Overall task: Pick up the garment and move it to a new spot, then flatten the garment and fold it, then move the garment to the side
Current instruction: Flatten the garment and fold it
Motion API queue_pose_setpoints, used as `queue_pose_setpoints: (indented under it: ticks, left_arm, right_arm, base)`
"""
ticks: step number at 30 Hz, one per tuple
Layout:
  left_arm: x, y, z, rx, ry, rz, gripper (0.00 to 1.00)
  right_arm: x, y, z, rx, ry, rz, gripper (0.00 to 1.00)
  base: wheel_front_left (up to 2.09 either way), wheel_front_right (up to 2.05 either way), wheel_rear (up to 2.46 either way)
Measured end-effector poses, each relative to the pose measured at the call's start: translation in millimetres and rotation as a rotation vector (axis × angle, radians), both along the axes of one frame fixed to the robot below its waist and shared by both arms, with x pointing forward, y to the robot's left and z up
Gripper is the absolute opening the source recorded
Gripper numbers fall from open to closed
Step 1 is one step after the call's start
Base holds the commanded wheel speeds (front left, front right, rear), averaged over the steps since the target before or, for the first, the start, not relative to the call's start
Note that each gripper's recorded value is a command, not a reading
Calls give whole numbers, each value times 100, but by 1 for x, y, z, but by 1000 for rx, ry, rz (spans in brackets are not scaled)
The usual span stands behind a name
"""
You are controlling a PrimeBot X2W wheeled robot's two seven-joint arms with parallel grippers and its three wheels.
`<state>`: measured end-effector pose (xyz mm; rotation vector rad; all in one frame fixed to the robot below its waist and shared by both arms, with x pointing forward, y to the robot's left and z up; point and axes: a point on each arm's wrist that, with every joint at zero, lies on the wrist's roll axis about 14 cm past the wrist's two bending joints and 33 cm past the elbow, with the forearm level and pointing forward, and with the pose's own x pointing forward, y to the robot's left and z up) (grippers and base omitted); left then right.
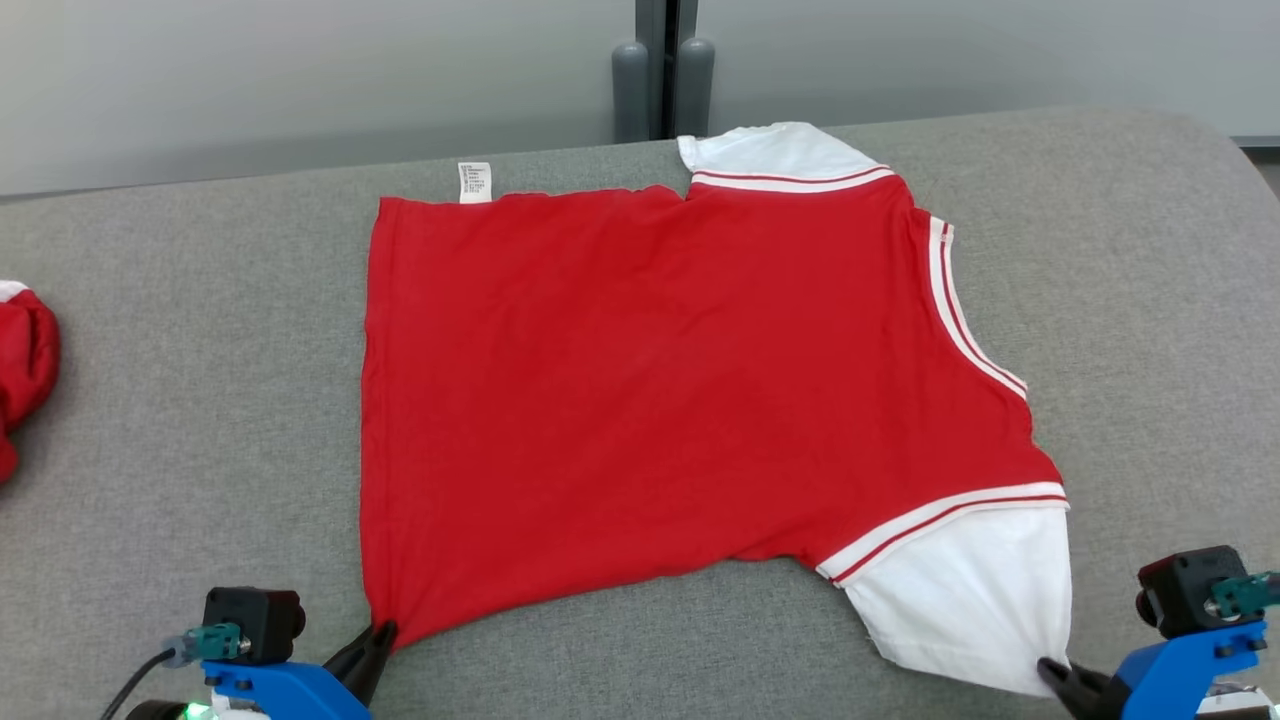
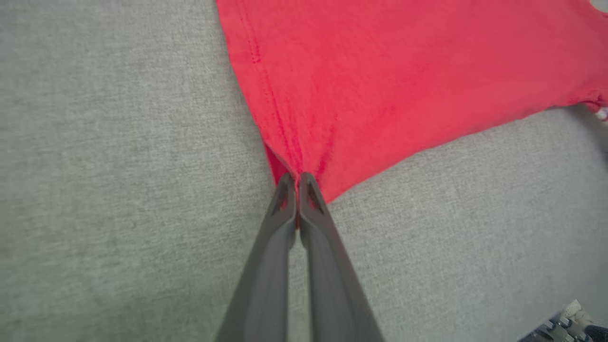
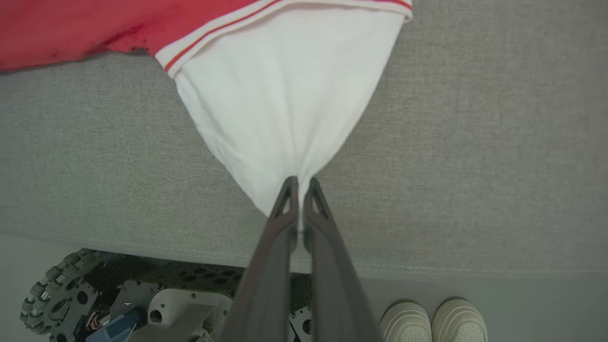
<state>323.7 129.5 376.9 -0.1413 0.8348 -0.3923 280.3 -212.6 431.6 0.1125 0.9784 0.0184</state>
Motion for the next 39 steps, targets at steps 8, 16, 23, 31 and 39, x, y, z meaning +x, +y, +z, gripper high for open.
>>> queue_pose_setpoints:
  ticks: [8, 16, 23, 31, 39]
  left_arm:
    - [32, -14, 25, -69, -8, -66, 0]
    - [94, -20, 42, -202, 4, 10, 0]
    - [141, -12, 37, -236, -30, 95, 0]
    - [153, -1, 8, -216, -8, 142, 0]
    - [146, 7, -9, -204, 35, 171, 0]
  right_arm:
    - [55, -4, 29, -70, -135, 87, 0]
    - [135, -11, 55, -110, -279, 169, 0]
    - [196, -12, 53, -138, -360, 219, 0]
    - [234, -1, 43, -133, -442, 256, 0]
    - [244, -2, 41, -119, -482, 246, 0]
  base:
    - [0, 0, 0]
    - [0, 0, 0]
    - [0, 0, 0]
    - [0, 0, 0]
    - [0, 0, 0]
